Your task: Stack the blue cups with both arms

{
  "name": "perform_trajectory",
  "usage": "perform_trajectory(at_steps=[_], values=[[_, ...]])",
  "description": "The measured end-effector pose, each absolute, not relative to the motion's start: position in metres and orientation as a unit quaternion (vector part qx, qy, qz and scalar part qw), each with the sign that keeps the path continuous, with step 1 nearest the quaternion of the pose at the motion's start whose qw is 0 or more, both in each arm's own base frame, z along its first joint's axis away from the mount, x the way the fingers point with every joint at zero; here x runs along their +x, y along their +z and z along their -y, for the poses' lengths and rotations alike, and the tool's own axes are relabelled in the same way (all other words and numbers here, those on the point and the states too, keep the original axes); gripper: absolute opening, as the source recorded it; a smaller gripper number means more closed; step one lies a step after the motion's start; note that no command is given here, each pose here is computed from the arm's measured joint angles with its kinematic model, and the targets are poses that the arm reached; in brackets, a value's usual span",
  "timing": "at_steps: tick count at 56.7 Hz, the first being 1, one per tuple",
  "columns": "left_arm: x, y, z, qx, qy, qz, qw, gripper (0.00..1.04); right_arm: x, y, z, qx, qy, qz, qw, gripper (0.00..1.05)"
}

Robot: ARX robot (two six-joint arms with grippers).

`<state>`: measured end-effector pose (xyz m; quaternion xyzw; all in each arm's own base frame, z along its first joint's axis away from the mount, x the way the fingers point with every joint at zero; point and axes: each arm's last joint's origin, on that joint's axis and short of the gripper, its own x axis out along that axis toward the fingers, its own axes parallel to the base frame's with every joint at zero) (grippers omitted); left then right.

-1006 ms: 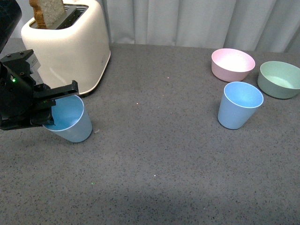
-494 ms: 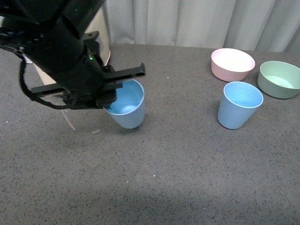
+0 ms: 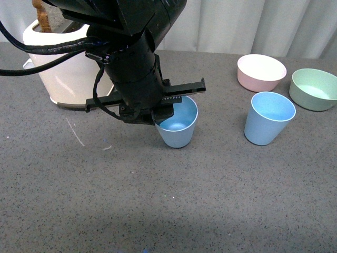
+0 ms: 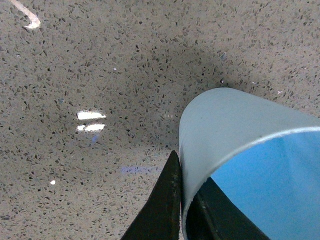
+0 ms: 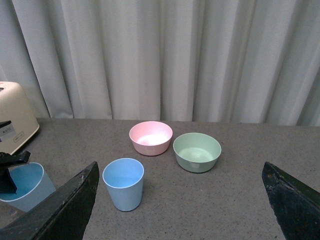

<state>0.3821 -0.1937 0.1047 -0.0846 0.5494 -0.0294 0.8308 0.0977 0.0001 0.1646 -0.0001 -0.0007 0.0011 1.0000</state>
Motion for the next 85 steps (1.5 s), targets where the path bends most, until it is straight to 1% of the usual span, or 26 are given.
perform_trajectory(at_steps=[5,7,10,17,20,22,25,27,36,37,39,41,42,43,44,45,47,50,54,59,63,66,67,72,74,85], values=[[0.383,0.103,0.194,-0.079,-0.024,-0.552,0.83,0.04,0.098,0.165,0.0,0.0,0.001,0.001,1.0,0.95],[0.383,0.104,0.194,-0.079,-0.023,-0.551,0.83,0.07,0.098,0.165,0.0,0.0,0.001,0.001,1.0,0.95],[0.384,0.104,0.194,-0.078,-0.022,-0.551,0.83,0.16,0.098,0.165,0.0,0.0,0.001,0.001,1.0,0.95],[0.385,0.106,0.195,-0.08,-0.024,-0.55,0.831,0.32,0.098,0.165,0.0,0.0,0.001,0.001,1.0,0.95],[0.385,0.107,0.195,-0.085,-0.028,-0.55,0.83,0.43,0.098,0.165,0.0,0.0,0.001,0.0,1.0,0.95],[0.385,0.107,0.195,-0.086,-0.028,-0.549,0.831,0.46,0.098,0.165,0.0,0.0,0.001,0.001,1.0,0.95],[0.385,0.111,0.196,-0.094,-0.032,-0.545,0.832,0.56,0.098,0.165,0.0,0.0,0.001,0.001,1.0,0.95],[0.385,0.113,0.196,-0.097,-0.034,-0.542,0.834,0.59,0.098,0.165,0.0,0.0,0.001,0.001,1.0,0.95],[0.378,0.139,0.19,-0.115,-0.036,-0.518,0.847,0.91,0.098,0.165,0.0,0.0,0.001,0.0,1.0,0.95],[0.378,0.143,0.189,-0.117,-0.036,-0.514,0.849,0.97,0.098,0.165,0.0,0.0,0.001,0.001,1.0,0.95],[0.378,0.144,0.189,-0.119,-0.037,-0.512,0.85,1.0,0.098,0.165,0.0,0.0,0.001,0.001,1.0,0.95],[0.377,0.144,0.189,-0.119,-0.037,-0.51,0.851,0.99,0.098,0.165,0.0,0.0,0.001,0.001,1.0,0.95],[0.378,0.143,0.189,-0.112,-0.034,-0.5,0.858,0.98,0.098,0.165,0.0,0.0,0.001,0.0,1.0,0.95],[0.377,0.137,0.187,-0.09,-0.025,-0.444,0.891,0.93,0.098,0.165,0.0,0.0,0.002,0.001,1.0,0.95],[0.376,0.132,0.184,-0.069,-0.016,-0.405,0.912,0.89,0.098,0.165,0.0,0.0,0.002,0.0,1.0,0.95],[0.373,0.126,0.179,-0.049,-0.005,-0.368,0.929,0.85,0.098,0.165,0.0,0.0,0.001,0.001,1.0,0.95],[0.365,0.118,0.17,-0.022,0.004,-0.323,0.946,0.8,0.098,0.165,0.0,0.0,0.002,0.001,1.0,0.95],[0.352,0.108,0.155,0.008,0.003,-0.274,0.962,0.73,0.098,0.165,0.0,0.0,0.001,0.001,1.0,0.95],[0.336,0.106,0.136,0.011,-0.001,-0.206,0.978,0.64,0.098,0.165,0.0,0.0,0.0,0.0,1.0,0.95],[0.315,0.131,0.11,-0.015,-0.004,-0.064,0.998,0.5,0.098,0.165,0.0,0.0,0.001,0.001,1.0,0.95],[0.3,0.155,0.094,-0.026,-0.004,0.002,1.0,0.39,0.098,0.165,0.0,0.0,0.001,0.001,1.0,0.95],[0.287,0.164,0.082,-0.024,-0.001,0.016,1.0,0.3,0.098,0.165,0.0,0.0,0.001,0.001,1.0,0.95],[0.285,0.165,0.08,-0.021,0.0,0.014,1.0,0.28,0.098,0.165,0.0,0.0,0.001,0.001,1.0,0.95],[0.261,0.162,0.062,-0.011,0.001,-0.002,1.0,0.1,0.098,0.165,0.0,0.0,0.001,0.001,1.0,0.95],[0.255,0.161,0.058,-0.009,-0.001,-0.005,1.0,0.05,0.098,0.165,0.0,0.0,0.001,0.001,1.0,0.95],[0.22,0.163,0.037,-0.005,-0.004,-0.003,1.0,0.04,0.098,0.165,0.0,0.0,0.001,0.001,1.0,0.95]])
